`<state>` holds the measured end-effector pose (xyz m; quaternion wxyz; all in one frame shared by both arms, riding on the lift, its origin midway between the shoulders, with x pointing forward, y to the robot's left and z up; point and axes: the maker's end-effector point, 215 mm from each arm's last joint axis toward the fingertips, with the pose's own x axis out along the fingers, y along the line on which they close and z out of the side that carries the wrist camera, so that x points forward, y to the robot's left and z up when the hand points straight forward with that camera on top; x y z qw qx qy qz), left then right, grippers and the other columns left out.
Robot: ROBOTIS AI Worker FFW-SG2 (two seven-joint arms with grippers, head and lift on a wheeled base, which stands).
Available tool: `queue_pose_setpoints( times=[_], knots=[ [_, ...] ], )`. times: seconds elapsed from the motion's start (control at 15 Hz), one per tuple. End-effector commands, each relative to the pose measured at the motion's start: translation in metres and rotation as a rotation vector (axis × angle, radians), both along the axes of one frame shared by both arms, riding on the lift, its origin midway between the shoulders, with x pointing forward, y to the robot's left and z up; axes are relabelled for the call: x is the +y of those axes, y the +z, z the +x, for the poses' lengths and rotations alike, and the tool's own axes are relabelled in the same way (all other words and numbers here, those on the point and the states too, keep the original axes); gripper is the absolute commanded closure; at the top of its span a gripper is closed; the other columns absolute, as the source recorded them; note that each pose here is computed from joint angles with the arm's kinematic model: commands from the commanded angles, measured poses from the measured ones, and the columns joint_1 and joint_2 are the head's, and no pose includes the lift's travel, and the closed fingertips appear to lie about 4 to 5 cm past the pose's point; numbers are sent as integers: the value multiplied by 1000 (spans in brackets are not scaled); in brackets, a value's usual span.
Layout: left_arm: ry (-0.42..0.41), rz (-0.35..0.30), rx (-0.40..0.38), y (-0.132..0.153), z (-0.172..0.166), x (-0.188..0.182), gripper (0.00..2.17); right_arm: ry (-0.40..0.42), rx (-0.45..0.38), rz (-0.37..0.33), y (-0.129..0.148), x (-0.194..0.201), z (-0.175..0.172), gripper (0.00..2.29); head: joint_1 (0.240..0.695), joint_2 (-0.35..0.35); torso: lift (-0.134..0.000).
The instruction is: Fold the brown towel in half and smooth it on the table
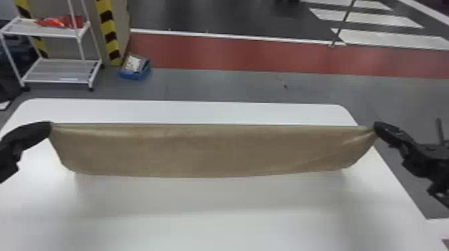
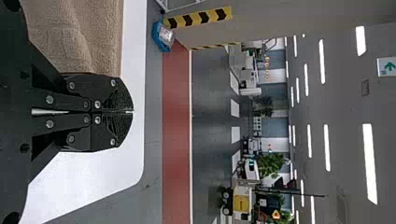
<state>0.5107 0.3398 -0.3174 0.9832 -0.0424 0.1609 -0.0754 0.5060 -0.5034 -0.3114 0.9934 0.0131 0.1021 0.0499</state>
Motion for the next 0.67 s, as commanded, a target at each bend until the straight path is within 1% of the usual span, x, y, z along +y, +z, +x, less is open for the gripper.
queue_pose_setpoints(
  times=[0.0,0.13,0.27,0.33,0.4,0.53,0.6],
  knots=[
    [-27,15,2,0,5,-18,1389,7,38,-21,-17,4,0,1480,695,-174,-120],
    [-45,36,31,-16,15,-35,1389,16,59,-15,-33,14,1,1480,695,-183,-120],
    [-47,71,60,-32,28,-45,1389,12,64,-29,-44,15,12,1480,695,-193,-120],
    [-41,76,62,-37,37,-46,1393,15,56,-53,-44,16,19,1480,695,-196,-120],
    [-34,76,47,-36,44,-46,1393,4,52,-70,-45,11,26,1480,695,-197,-120],
    [-14,83,24,-36,53,-39,1393,-17,34,-71,-41,3,36,1480,695,-197,-120],
    [-3,83,25,-38,57,-34,1393,-24,31,-64,-40,-1,42,1480,695,-197,-120]
  ],
)
